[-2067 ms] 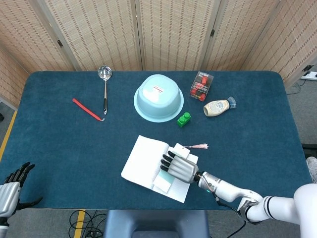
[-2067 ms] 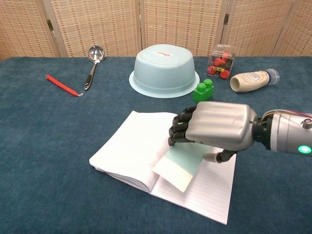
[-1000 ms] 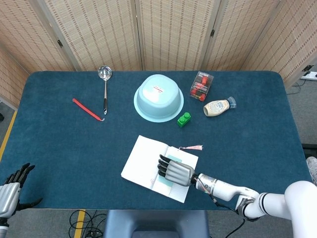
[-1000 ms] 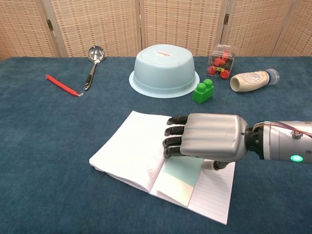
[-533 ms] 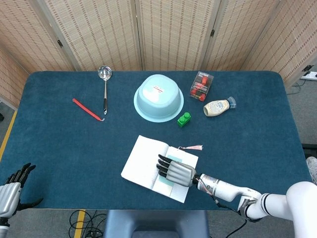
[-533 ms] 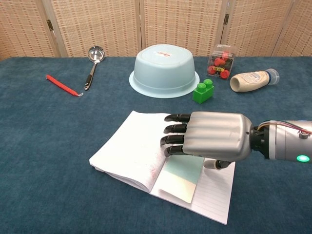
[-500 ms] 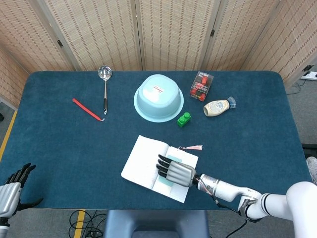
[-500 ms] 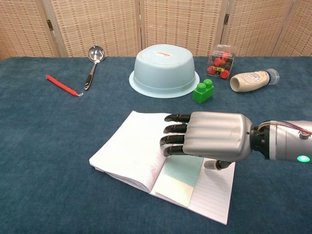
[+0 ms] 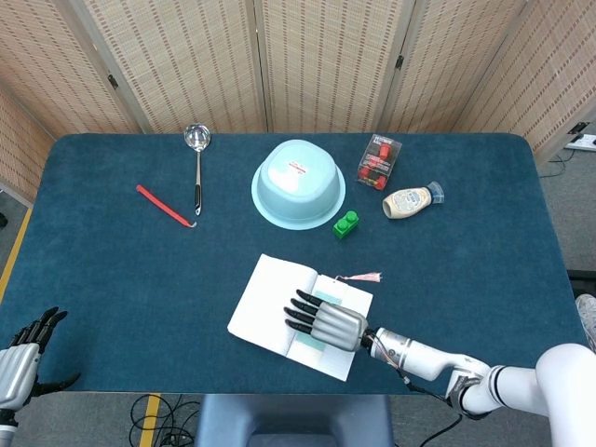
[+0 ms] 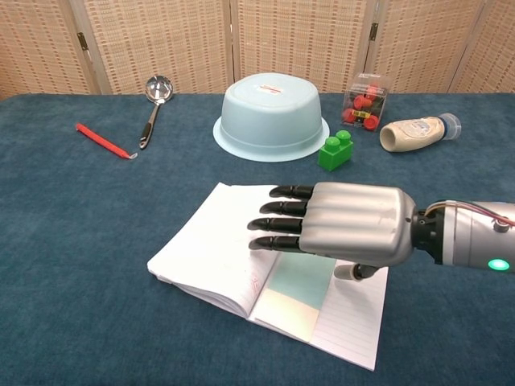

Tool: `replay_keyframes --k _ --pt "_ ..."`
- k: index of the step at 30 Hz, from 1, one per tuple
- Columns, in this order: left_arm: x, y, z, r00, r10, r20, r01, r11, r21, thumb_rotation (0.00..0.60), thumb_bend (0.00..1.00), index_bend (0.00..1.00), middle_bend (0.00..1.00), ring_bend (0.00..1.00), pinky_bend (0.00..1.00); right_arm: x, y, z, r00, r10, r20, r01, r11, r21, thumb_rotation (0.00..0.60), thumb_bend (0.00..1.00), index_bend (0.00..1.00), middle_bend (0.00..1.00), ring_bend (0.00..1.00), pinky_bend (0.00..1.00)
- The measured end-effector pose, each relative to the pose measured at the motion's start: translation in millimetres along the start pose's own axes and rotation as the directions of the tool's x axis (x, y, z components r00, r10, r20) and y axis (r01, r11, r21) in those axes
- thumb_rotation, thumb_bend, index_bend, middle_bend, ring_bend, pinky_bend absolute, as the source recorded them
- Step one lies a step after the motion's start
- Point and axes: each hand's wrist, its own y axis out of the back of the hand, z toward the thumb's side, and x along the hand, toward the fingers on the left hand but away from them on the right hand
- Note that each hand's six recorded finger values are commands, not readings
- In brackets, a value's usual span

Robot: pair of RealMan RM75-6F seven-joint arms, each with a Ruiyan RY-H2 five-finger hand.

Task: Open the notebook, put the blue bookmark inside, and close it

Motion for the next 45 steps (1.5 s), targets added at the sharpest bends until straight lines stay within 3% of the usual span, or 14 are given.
replay_keyframes --k 11,29,40,45 --pt "0 -1 1 1.000 -0.002 0.003 0.002 1.000 -0.001 0.600 0.16 0.12 0.08 0.13 0.17 -1 -7 -8 0.999 0.026 0.041 -0.026 1.000 -0.004 0.600 0.18 0.00 0.00 0.00 0.00" --pt "-1 -1 -2 1.000 -0.009 -0.006 0.009 1.000 -0.004 0.600 0.16 0.12 0.08 0.13 0.17 -19 -3 -3 0.999 0.013 0.037 -0.013 1.000 -0.002 0.600 0.18 0.00 0.00 0.00 0.00" --pt "1 -1 -1 1.000 -0.006 0.002 0.006 1.000 -0.002 0.600 0.16 0.12 0.08 0.13 0.17 -12 1 -4 0.999 0.002 0.045 -0.001 1.000 -0.016 0.600 0.18 0.00 0.00 0.00 0.00" --pt "7 4 6 0.999 0.019 0.040 -0.019 1.000 0.009 0.600 0.16 0.13 0.08 0.13 0.17 0 11 -16 0.996 -0.023 0.090 0.027 0.999 -0.034 0.600 0.18 0.00 0.00 0.00 0.00"
